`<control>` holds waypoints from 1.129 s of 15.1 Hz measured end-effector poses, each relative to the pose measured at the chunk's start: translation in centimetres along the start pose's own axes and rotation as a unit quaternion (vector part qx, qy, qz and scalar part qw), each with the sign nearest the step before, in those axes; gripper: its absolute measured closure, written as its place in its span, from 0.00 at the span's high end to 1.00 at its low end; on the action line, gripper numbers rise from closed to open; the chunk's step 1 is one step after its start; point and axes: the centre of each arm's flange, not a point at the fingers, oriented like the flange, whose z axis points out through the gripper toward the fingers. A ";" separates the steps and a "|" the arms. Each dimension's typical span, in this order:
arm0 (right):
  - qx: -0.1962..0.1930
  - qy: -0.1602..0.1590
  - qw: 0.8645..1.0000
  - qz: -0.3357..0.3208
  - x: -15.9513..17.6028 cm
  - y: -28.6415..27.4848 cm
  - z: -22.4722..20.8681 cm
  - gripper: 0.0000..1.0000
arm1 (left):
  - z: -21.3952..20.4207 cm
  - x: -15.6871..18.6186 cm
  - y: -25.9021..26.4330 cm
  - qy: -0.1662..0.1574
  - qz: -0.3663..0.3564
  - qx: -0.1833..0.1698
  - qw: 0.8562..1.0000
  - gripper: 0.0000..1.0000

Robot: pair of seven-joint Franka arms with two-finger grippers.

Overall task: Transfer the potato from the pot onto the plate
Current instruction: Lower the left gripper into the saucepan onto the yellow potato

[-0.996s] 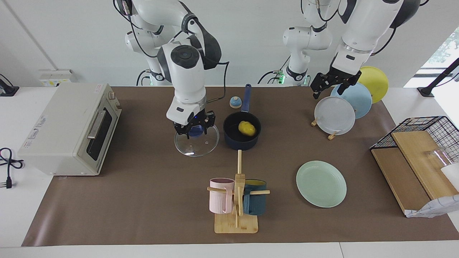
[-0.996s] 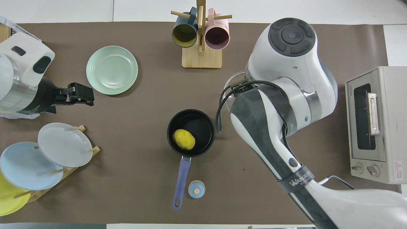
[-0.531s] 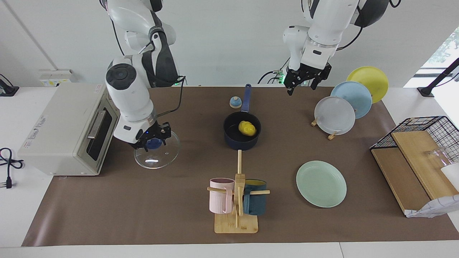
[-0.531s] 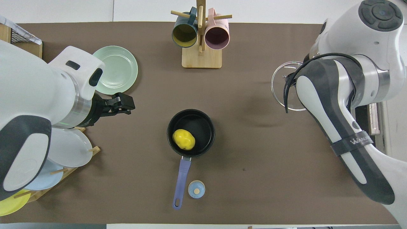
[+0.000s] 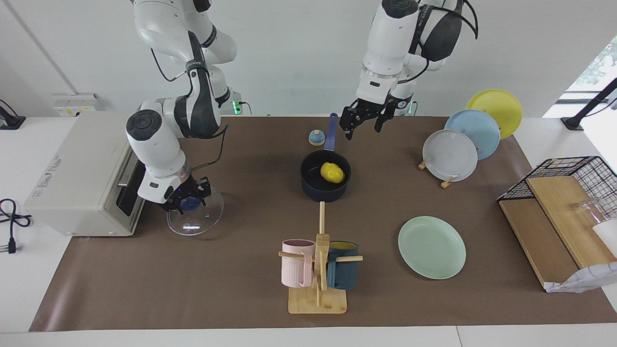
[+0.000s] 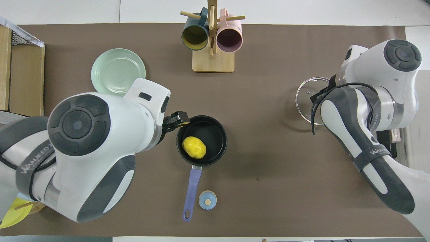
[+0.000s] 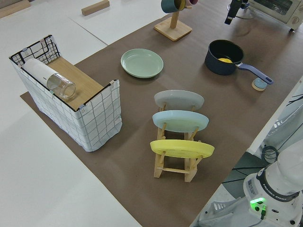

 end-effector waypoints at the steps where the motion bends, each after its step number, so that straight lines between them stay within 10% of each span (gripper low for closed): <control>1: -0.001 0.003 1.000 -0.002 -0.6 0.4 0.7 0.65 | 1.5 0.1 0.5 0.001 -0.019 -0.003 1.000 1.00; 17: -0.001 0.003 1.000 -0.004 -2.5 0.2 1.8 0.65 | 16.8 -4.3 4.0 -0.009 -0.171 0.003 0.985 1.00</control>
